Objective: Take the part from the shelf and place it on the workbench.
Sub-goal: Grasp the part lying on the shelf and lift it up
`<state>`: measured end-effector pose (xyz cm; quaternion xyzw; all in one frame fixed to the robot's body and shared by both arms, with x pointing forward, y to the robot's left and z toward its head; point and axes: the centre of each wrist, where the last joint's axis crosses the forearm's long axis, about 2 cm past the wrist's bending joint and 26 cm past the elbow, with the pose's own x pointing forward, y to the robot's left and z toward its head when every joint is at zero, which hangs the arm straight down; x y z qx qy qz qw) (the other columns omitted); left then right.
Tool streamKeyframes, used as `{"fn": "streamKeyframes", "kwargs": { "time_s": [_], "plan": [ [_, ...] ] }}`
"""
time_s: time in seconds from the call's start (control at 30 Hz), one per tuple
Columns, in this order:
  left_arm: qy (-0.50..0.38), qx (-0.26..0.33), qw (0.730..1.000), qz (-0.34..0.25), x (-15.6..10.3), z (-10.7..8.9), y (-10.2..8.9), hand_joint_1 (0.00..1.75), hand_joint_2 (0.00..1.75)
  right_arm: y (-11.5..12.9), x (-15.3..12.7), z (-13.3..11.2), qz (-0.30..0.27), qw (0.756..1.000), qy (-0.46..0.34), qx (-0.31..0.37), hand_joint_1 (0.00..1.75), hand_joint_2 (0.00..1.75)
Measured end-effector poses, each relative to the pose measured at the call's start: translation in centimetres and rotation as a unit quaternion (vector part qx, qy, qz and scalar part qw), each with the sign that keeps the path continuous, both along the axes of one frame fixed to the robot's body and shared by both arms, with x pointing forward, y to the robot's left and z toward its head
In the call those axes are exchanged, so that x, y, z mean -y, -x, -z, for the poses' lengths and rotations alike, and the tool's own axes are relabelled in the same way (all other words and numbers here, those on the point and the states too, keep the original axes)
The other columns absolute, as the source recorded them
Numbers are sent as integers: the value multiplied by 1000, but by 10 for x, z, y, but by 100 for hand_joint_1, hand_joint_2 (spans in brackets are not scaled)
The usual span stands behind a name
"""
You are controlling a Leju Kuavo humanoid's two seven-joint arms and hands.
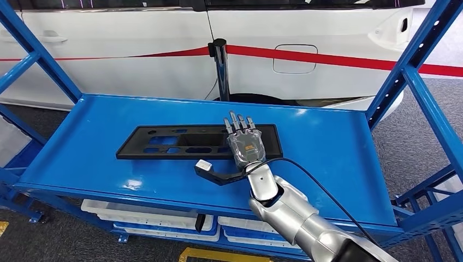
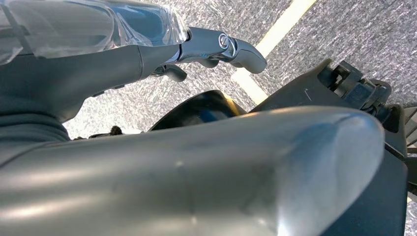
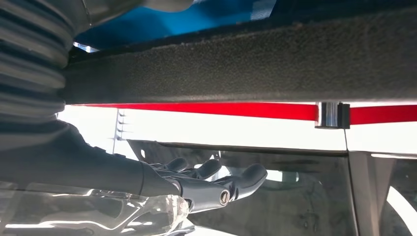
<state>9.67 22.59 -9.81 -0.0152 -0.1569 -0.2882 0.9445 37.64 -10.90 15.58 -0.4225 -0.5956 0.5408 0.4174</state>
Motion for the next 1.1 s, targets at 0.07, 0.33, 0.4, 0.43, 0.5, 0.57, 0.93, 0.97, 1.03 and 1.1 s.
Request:
{"fn": "streamKeyframes", "kwargs": {
  "time_s": [0.07,0.33,0.4,0.43,0.5,0.57,0.93,0.97,1.03,1.1],
  "plan": [
    [0,0,1000,-1,0,0,0,0,0,-2,4,2,7,1000,2,-4,59,175],
    [0,0,1000,-1,0,0,1,0,0,-8,15,7,24,999,18,-43,175,175],
    [0,0,1000,-1,0,0,1,0,0,-9,17,8,25,998,22,-50,175,175],
    [0,0,1000,-1,0,0,1,0,0,-9,17,7,25,998,24,-51,175,175],
    [1,1,1000,-1,0,0,1,0,0,-11,18,6,25,998,25,-50,175,175],
    [1,1,1000,-1,0,0,1,0,0,-12,19,5,25,998,26,-48,175,175],
    [4,5,1000,-2,0,0,1,0,0,-12,18,4,18,999,27,-36,175,175],
    [4,5,1000,-2,0,0,1,0,0,-12,18,4,16,999,26,-35,175,175],
    [4,5,1000,-2,0,0,1,0,0,-12,18,4,14,999,25,-33,175,175],
    [4,5,1000,-3,0,0,1,0,0,-12,17,4,12,999,23,-31,175,175]
  ]
}}
